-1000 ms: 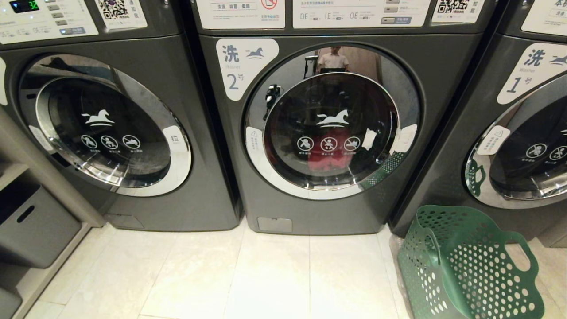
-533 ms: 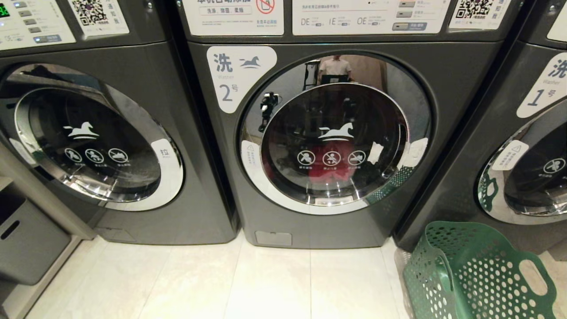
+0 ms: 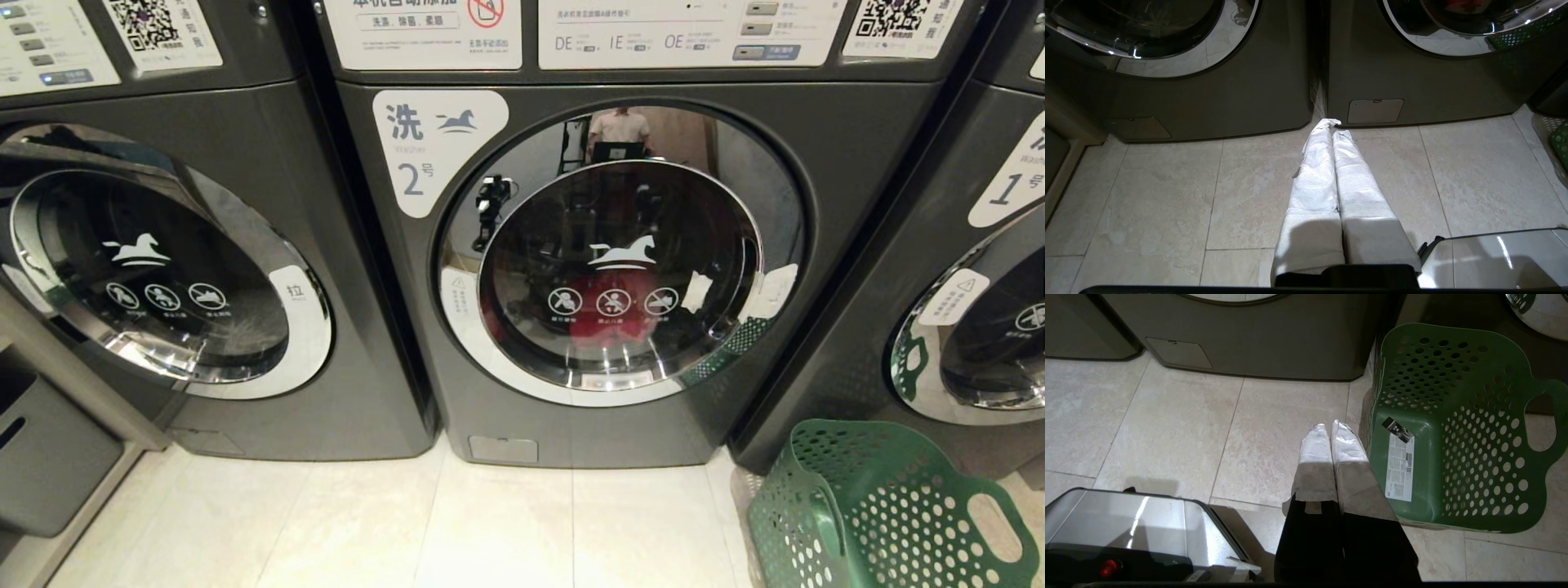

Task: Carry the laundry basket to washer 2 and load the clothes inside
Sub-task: Press the washing machine switch

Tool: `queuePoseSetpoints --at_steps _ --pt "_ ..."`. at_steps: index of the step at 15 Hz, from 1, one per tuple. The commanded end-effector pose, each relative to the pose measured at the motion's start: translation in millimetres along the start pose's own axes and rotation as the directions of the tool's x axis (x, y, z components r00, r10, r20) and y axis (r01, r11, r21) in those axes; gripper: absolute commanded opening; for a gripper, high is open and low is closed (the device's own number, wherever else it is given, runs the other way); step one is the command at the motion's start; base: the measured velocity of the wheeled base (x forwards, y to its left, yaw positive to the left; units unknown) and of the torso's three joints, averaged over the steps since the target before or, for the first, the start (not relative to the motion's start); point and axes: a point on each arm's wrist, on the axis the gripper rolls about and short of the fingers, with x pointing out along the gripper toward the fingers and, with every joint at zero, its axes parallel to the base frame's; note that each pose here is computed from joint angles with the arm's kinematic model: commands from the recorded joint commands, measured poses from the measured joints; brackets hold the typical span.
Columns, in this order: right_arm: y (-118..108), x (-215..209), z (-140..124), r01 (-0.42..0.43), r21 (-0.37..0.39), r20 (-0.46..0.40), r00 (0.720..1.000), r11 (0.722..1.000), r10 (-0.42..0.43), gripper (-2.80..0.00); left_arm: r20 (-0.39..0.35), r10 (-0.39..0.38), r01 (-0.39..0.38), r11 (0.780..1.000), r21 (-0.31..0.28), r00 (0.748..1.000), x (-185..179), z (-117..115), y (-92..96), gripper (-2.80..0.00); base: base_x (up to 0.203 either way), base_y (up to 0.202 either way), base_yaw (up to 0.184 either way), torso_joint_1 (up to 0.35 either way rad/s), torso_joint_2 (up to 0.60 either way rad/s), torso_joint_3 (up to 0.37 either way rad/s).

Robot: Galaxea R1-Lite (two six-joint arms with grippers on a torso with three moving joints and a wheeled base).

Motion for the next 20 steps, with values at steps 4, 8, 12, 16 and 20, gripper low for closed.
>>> queuePoseSetpoints --at_steps 4,8,12,16,20 --pt "0.0 0.1 0.0 0.0 0.002 -0.001 1.0 1.0 0.0 -2.8 0.001 -0.001 0.001 1.0 0.0 1.0 -0.2 -0.1 0.0 -2.8 0.0 0.0 0.0 0.002 0.0 -0.146" --pt "0.0 0.2 -0.4 0.0 0.0 -0.002 1.0 1.0 0.0 -2.8 0.001 0.001 -0.001 1.0 0.0 1.0 -0.2 -0.1 0.0 -2.8 0.0 0.0 0.0 0.001 0.0 -0.129" --pt "0.0 0.2 -0.6 -0.001 -0.009 -0.004 1.0 1.0 0.001 -2.8 0.001 0.001 -0.001 1.0 -0.001 1.0 -0.2 -0.1 0.0 -2.8 0.0 0.0 0.0 0.0 0.0 -0.008" --pt "0.0 0.2 -0.7 -0.001 -0.016 -0.005 1.0 1.0 0.001 -2.8 0.001 0.001 -0.001 1.0 -0.001 1.0 -0.2 -0.1 0.0 -2.8 0.0 0.0 0.0 0.018 -0.09 -0.144" --pt "0.0 0.2 -0.9 -0.001 -0.023 -0.007 1.0 1.0 0.001 -2.8 0.001 0.001 -0.001 1.0 -0.001 1.0 -0.2 -0.1 0.0 -2.8 0.0 0.0 0.0 0.084 -0.47 -0.328"
